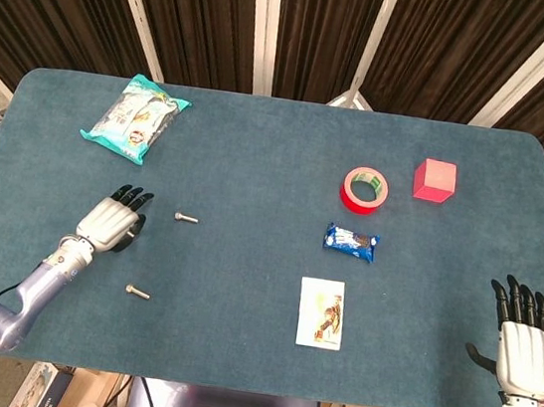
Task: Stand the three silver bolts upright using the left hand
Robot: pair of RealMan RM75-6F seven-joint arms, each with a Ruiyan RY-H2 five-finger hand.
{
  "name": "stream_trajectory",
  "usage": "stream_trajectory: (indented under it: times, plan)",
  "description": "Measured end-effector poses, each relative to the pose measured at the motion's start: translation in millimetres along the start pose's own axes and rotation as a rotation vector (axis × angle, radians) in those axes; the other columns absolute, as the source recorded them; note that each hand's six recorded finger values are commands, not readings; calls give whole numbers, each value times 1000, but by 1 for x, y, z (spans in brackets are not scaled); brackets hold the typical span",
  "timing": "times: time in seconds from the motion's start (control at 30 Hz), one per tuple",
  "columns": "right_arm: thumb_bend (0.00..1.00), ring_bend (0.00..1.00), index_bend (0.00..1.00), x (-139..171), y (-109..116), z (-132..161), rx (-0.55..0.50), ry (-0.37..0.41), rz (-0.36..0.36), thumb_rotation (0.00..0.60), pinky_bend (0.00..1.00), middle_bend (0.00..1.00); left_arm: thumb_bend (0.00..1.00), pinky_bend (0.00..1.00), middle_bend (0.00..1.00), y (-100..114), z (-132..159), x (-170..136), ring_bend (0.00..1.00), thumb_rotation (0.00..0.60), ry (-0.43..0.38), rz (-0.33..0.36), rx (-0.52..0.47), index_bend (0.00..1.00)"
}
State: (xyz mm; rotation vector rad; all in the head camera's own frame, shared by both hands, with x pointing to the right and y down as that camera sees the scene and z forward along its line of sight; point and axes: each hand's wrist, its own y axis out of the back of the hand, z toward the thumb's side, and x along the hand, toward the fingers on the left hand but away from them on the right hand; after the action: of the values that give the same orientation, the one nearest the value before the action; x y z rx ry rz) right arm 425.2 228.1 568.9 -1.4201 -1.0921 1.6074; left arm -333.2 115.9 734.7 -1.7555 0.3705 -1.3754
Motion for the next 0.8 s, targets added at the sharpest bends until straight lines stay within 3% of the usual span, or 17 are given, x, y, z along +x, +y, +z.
stream_trajectory:
  times: [0.37, 0.8]
  plan:
    - [0, 0, 120, 0, 1, -1, -9, -10, -10, 600, 0, 37, 550, 0, 54, -1, -2, 0, 0, 600, 10, -12, 4, 560]
    - [0, 0, 120, 0, 3, -1, -16, -13, -16, 600, 0, 37, 590, 0, 64, 8, -2, -2, 0, 600, 17, 26, -36, 594]
